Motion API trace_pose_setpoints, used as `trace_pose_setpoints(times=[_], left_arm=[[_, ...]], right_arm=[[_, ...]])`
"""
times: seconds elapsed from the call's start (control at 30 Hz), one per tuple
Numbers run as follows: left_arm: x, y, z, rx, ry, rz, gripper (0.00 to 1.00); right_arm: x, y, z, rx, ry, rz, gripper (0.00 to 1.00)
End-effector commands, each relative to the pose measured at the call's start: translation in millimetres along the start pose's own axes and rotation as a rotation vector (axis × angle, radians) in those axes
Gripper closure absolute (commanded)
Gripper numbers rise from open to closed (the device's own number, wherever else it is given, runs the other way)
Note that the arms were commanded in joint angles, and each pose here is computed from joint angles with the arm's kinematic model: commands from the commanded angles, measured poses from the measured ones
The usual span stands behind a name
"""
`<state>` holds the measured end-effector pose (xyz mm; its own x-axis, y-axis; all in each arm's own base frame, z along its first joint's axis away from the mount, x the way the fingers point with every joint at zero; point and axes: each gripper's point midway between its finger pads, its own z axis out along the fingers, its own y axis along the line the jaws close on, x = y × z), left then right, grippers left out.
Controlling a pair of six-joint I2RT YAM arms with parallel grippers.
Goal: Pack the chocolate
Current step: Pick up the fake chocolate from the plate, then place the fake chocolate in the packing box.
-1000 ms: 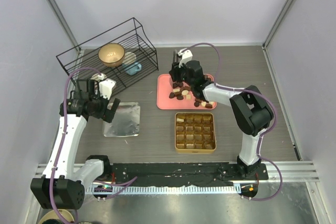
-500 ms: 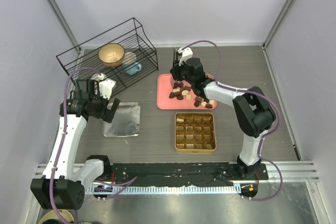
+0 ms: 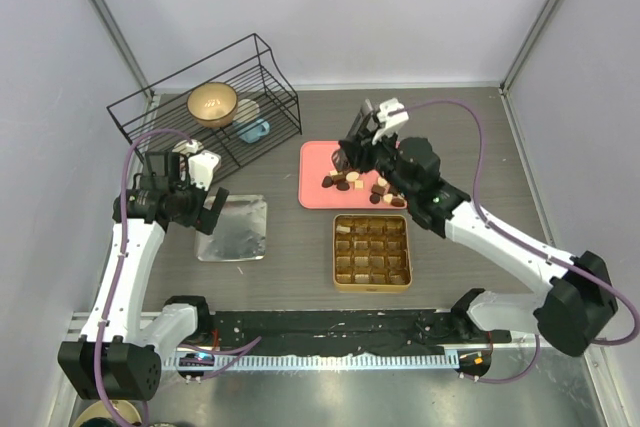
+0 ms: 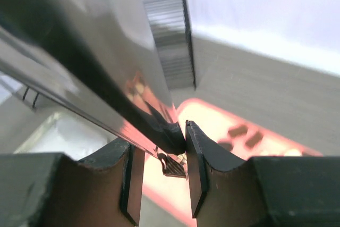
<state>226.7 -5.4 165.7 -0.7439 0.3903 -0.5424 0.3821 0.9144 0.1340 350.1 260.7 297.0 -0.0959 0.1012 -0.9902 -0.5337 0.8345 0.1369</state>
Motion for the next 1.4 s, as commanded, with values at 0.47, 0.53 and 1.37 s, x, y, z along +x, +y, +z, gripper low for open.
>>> trace_pose_setpoints(times=[0.47,0.53,1.37], left_arm=[[-11,-6,-9,0.031,-0.050,-0.031,0.00],[-11,-7,-9,0.034,-0.052,-0.031,0.01],[-9,-5,-9,0.020,-0.048,-0.039,0.00]], right_arm=[[60,13,-94,0.051,0.185,0.012,0.70],[67,13,-96,0.048,0.200,0.015,0.70],[79,21,-91,0.018,0.220,0.018,0.54]])
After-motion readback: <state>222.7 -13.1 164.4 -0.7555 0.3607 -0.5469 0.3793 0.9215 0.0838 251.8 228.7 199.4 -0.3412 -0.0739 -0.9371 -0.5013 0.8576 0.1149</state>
